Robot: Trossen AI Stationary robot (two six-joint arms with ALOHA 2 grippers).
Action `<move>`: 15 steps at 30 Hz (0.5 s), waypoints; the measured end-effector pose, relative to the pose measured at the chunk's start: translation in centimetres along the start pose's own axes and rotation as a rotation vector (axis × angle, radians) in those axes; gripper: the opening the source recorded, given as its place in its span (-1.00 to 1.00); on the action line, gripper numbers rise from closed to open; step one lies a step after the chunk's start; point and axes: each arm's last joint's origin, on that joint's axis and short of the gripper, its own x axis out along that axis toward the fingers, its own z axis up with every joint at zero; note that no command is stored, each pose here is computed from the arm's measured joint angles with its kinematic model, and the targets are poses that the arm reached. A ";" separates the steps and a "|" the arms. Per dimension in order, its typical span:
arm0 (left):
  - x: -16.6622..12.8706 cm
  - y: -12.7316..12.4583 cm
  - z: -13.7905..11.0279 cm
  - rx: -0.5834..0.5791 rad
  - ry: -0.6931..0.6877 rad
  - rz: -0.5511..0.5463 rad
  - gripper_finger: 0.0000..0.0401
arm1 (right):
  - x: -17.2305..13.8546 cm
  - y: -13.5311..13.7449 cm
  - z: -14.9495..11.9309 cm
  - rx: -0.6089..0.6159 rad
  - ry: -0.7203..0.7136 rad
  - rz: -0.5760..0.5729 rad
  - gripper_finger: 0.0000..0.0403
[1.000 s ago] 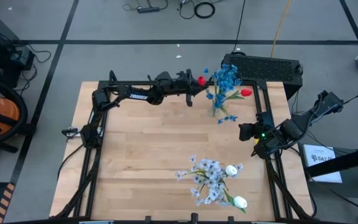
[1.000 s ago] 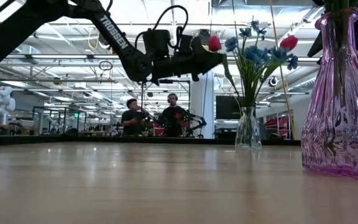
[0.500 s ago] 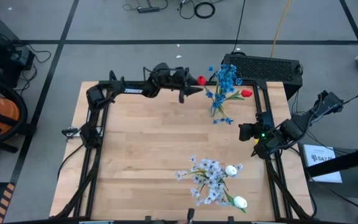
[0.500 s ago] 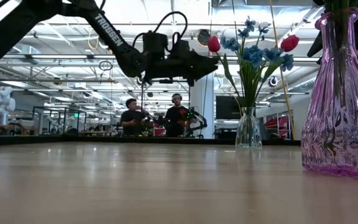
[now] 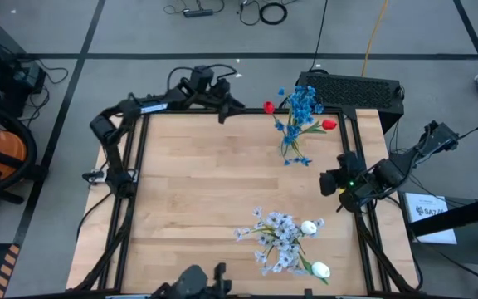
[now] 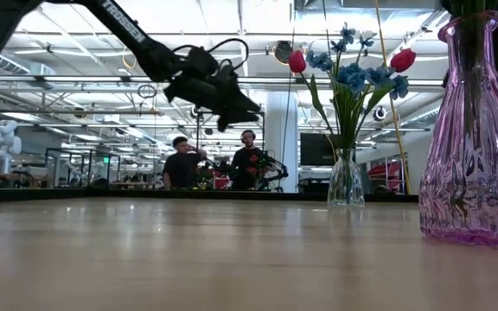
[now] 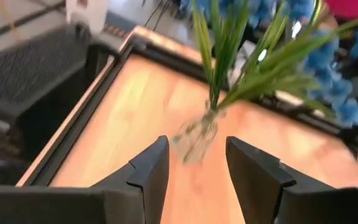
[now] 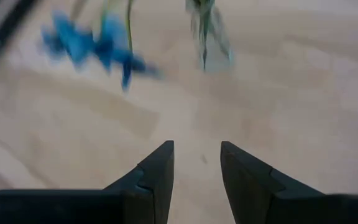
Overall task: Sort flowers into vase by color
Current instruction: Return to Home Position
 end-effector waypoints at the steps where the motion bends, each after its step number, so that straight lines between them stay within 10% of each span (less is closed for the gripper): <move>1: -0.5 -0.2 -0.1 0.000 0.022 0.009 -0.18 | 0.0 0.0 -0.1 -0.023 0.034 -0.005 -0.39; 15: -2.7 -11.8 -7.1 -0.078 0.075 0.099 -0.22 | 1.1 -0.5 -0.4 -0.636 0.061 0.014 -0.96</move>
